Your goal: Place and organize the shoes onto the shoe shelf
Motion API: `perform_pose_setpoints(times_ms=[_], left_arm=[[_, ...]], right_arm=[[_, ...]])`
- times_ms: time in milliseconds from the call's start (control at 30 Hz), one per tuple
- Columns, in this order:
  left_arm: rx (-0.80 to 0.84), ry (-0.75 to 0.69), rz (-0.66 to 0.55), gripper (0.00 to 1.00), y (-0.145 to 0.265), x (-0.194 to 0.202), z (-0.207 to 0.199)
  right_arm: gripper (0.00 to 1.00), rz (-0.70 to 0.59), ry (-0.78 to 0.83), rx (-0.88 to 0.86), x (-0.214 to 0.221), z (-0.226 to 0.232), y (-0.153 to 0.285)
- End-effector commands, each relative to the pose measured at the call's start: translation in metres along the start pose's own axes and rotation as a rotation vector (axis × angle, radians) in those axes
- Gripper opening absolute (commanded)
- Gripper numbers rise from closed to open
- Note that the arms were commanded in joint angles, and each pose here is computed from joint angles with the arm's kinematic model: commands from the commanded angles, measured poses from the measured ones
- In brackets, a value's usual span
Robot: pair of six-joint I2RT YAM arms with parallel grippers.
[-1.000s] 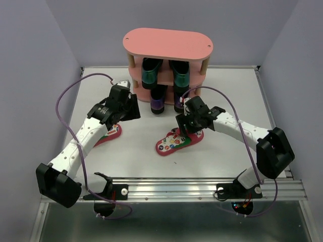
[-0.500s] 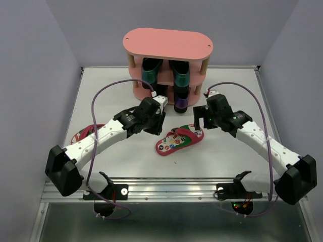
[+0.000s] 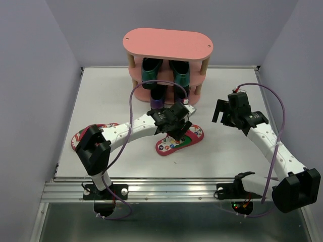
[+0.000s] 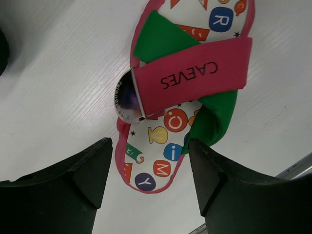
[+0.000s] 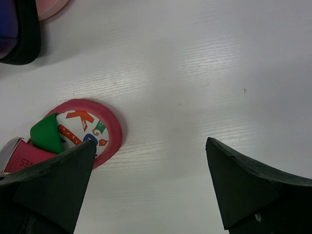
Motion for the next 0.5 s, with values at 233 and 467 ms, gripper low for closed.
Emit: perform_pose_setpoints(times_ms=[233,467], left_arm=[[0.048,-0.121,-0.028,0.74,-0.021,-0.019,-0.022],[-0.029,-0.149,-0.042,0.73,-0.034,-0.02,-0.011]], right_arm=[[1.0,-0.032,-0.053,0.025,-0.015,-0.003,0.002],[1.0,-0.036,-0.051,0.03,-0.016,-0.006,0.001]])
Point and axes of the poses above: each gripper's point midway between its finger pads, its own y axis back along the fingers, its own z axis along the line the jaws close on, x = y × z, the point moved 1 cm from there along y, back along the fingers
